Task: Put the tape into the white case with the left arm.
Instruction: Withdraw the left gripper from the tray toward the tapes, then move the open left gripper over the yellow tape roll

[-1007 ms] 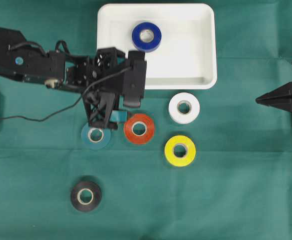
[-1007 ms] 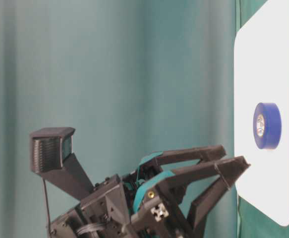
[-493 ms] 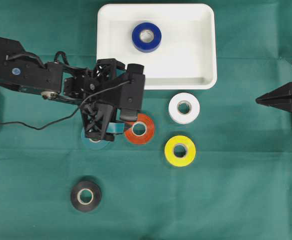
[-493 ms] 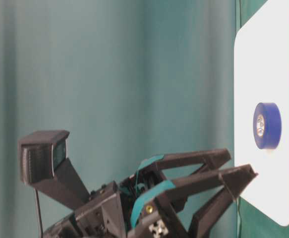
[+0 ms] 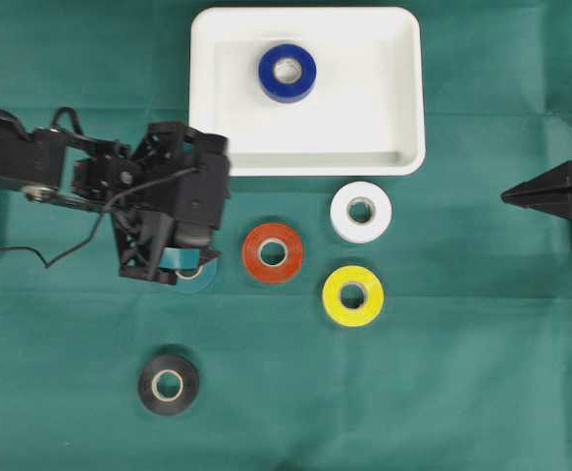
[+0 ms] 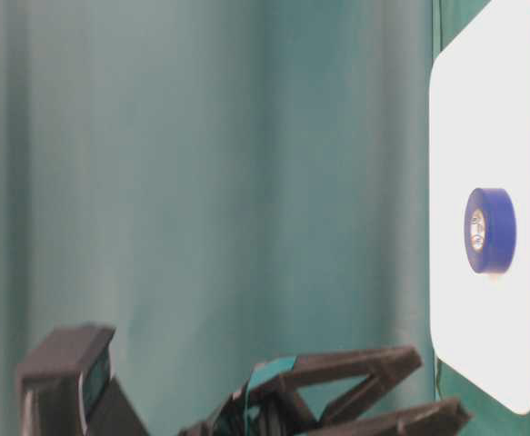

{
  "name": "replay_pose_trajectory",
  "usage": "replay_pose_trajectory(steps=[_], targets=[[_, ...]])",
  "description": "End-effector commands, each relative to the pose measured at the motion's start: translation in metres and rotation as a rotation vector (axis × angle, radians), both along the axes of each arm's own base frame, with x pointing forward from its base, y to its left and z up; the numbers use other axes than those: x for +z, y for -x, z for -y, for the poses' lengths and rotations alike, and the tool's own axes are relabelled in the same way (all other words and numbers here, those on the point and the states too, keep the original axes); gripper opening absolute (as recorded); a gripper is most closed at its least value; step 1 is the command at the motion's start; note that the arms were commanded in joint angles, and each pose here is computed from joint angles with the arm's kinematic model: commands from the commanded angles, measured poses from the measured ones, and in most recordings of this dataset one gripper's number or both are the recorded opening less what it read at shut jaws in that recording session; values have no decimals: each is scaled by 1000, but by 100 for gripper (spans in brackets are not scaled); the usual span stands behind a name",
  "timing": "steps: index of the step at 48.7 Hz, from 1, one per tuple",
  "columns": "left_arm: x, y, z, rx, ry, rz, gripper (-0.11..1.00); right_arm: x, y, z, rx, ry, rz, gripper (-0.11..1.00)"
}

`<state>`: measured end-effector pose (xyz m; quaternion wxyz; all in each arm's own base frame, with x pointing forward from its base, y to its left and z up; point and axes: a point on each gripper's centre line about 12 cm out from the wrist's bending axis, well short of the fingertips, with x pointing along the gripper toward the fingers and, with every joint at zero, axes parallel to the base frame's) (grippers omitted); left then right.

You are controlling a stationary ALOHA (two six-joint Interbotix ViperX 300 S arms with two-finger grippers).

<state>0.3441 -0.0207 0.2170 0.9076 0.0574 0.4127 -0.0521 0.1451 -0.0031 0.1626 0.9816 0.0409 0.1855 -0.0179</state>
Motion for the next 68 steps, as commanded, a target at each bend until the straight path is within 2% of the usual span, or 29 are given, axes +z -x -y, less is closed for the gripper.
replay_pose_trajectory(steps=[1, 14, 43, 52, 68], targets=[[15, 7, 1, -1, 6, 84, 88, 4, -2, 0, -1, 0, 12, -9], [10, 28, -1, 4, 13, 156, 88, 4, -2, 0, -1, 0, 14, -9], [8, 26, 1, -3, 12, 153, 88, 4, -2, 0, -1, 0, 14, -9], [4, 12, 6, -17, 11, 141, 88, 4, -2, 0, -1, 0, 14, -9], [5, -30, 18, -40, 12, 141, 88, 3, -2, 0, -1, 0, 12, -9]])
